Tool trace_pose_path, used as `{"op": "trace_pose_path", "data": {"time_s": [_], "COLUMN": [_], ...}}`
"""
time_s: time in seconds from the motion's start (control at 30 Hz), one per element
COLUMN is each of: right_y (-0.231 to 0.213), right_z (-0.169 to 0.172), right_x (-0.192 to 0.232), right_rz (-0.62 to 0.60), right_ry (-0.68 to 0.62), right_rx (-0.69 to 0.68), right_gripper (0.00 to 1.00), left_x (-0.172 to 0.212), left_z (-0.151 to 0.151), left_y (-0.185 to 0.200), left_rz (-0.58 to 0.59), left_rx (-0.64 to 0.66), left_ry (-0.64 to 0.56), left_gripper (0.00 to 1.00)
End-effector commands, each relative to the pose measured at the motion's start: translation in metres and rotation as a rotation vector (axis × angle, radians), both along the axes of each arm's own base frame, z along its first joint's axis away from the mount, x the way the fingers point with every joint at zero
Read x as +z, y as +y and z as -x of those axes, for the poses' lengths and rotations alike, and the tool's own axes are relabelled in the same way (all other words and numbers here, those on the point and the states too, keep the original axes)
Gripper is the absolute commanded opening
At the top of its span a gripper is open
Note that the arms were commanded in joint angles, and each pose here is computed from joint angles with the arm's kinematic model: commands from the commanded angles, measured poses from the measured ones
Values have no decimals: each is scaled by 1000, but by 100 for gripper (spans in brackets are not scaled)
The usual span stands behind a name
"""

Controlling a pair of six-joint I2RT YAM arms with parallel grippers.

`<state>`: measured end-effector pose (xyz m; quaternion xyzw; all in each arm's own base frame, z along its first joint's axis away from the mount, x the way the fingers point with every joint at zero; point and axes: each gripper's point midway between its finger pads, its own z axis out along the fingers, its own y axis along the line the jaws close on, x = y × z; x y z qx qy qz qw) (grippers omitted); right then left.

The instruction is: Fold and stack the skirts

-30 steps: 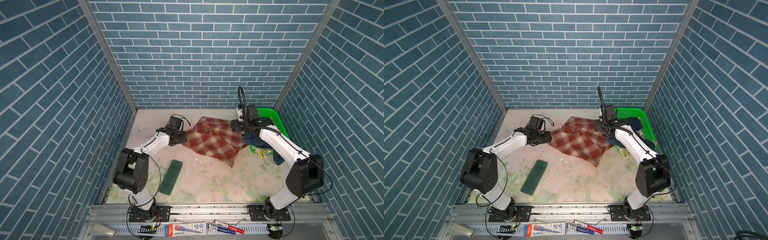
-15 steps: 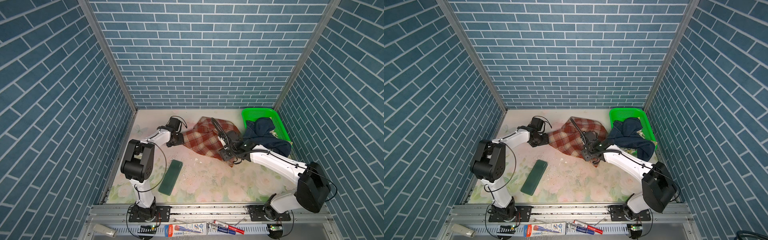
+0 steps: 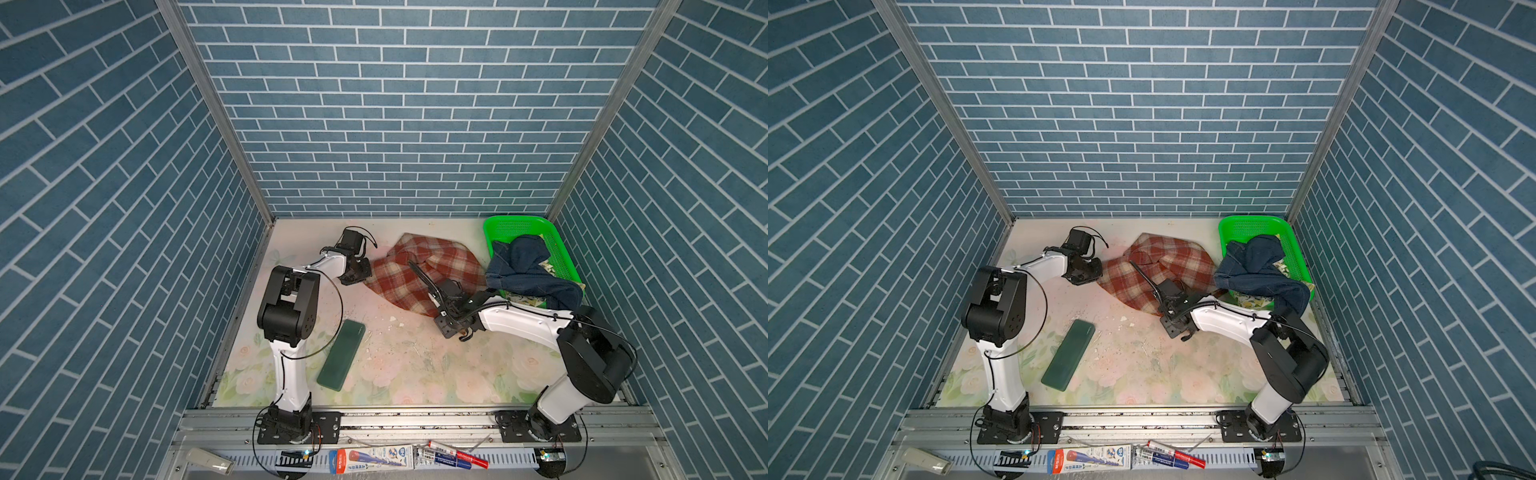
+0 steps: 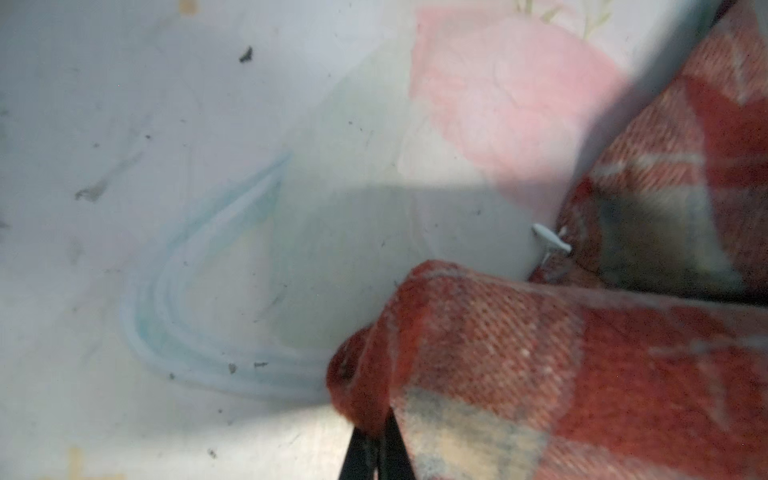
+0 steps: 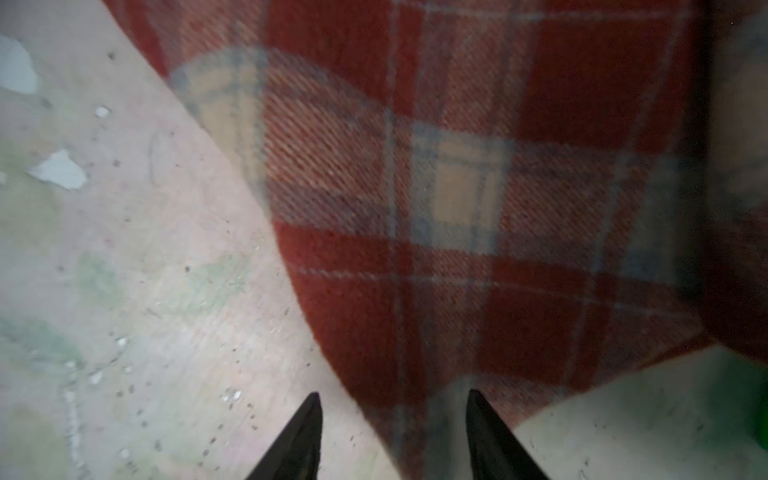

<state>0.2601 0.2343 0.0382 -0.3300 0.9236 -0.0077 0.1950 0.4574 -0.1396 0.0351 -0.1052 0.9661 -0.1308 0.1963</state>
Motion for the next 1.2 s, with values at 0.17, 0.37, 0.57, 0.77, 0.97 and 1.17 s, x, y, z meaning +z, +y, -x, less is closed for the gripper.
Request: {"op": "trace_pose_path", "data": {"time_s": [0.17,0.37,0.57,0.77,0.97,1.17], "right_y": [-7,-7,-20,-23,-21,-26], "right_z": [-24,-28,-62,-99,-99,-95], "right_x": [35,97,133,131,124,107], "right_rz": [-26,-158,-354,-380,-383,-355], "right_ry": [-109,-174,-124,-75,-68,-53], "right_rx": [-18,-36,-185,-250,-241,-246], "right_gripper": [0,0,0,0,0,0], "left_x": [80,128,129,109,96,75], "left_z": [-15,-9,-34,-59,-49,-24], "left_y": [-4,9,13,5,15,28], "left_rz": [31,17,19,33,109,235], "left_rx": [-17,-2,-6,-23,30,121], "left_ry": [-144,-227,-213,-165,-141,-79], "left_gripper": [0,0,17,64,69,70]}}
